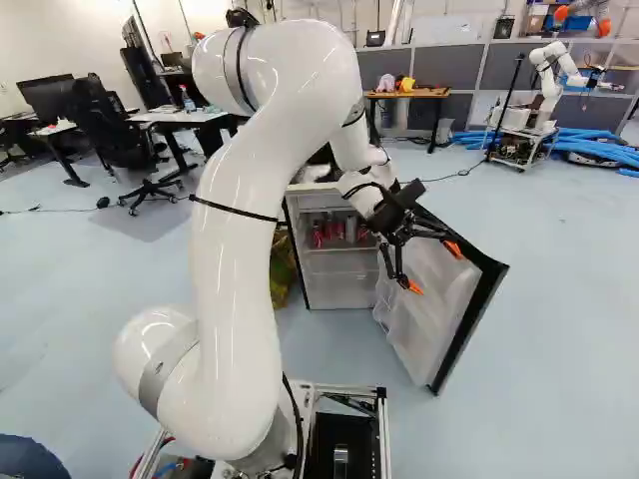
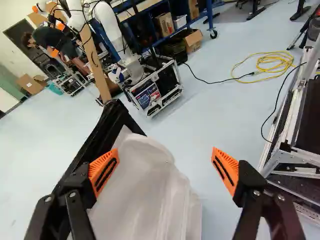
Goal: Grab a drink from the fridge
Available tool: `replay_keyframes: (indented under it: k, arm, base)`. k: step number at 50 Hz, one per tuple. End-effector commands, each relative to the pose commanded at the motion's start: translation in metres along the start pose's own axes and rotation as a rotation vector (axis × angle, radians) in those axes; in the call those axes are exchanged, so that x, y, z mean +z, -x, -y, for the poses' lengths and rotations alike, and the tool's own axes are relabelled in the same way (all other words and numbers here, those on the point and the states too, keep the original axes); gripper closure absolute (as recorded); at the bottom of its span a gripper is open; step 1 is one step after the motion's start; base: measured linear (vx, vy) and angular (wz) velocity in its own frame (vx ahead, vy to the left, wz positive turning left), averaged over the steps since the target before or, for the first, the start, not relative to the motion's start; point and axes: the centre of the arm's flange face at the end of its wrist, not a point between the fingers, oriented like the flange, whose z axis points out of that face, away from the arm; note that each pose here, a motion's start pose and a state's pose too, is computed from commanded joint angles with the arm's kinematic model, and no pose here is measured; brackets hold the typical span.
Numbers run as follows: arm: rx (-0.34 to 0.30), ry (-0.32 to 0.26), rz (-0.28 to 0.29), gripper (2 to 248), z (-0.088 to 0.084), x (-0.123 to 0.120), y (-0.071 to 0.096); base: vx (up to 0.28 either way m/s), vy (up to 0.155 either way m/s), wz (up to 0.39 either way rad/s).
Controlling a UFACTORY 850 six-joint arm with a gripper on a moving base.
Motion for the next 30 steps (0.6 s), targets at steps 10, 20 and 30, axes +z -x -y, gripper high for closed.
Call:
replay_keyframes:
  k: [10, 20, 30]
  arm:
    - [-0.012, -0.032, 0.001, 3, 0.002, 0.0, 0.0]
    - [-0.063, -0.123, 0.001, 3, -0.005, -0.001, -0.003]
    - [-0.135, -0.23, 0.002, 3, -0.02, -0.004, -0.009]
  base:
    - [0.0, 0.0, 0.0]
    - [0.0, 0.0, 0.0]
    - [0.0, 0.0, 0.0]
